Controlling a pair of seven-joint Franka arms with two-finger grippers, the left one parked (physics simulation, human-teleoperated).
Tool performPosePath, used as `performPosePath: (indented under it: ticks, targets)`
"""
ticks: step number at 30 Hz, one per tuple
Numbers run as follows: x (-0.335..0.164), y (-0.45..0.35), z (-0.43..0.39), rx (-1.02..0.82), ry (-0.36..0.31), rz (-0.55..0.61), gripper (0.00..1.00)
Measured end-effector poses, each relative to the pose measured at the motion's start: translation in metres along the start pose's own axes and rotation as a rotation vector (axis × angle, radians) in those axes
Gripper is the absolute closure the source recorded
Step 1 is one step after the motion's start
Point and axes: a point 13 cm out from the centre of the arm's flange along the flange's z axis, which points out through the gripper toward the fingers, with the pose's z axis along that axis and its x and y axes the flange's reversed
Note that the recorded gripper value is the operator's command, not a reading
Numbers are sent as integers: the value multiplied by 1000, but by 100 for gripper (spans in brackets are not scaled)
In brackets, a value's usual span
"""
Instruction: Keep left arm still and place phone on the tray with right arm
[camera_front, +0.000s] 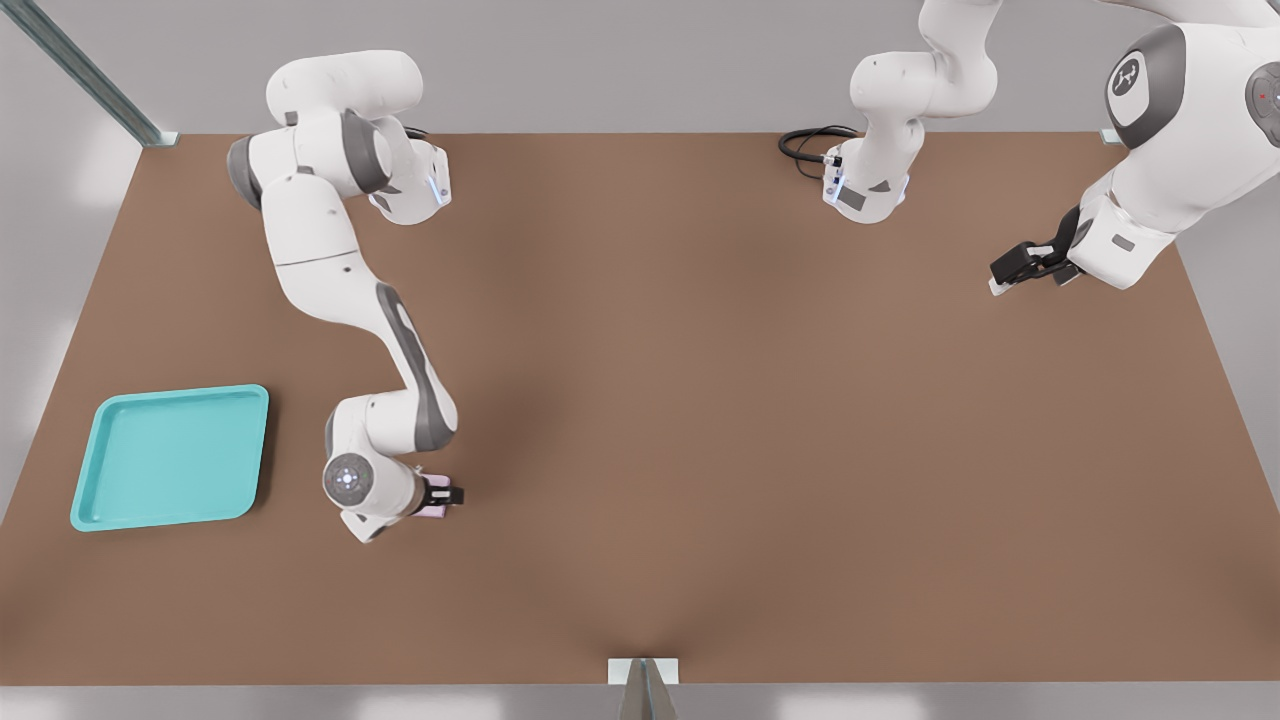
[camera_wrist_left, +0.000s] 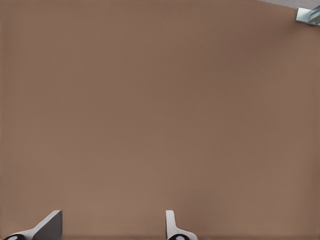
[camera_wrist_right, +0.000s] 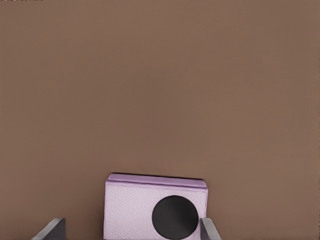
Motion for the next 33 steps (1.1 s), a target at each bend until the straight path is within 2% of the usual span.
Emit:
performPosePath:
  ticks: [7,14,22,23,27,29,30,33]
  targets:
    - [-12,-14,-6,-3,-42,76,0]
    - [9,-12,7,0,-6,108,0]
    - [11,-17,16,2,-1,138,0]
    - [10,-17,17,2,-3,141,2]
    - [8,-18,18,1,-13,149,23]
    - [6,-17,15,-2,-19,152,25]
    - [5,-17,13,-3,-23,152,30]
    - [-1,-15,-1,-10,-44,152,30]
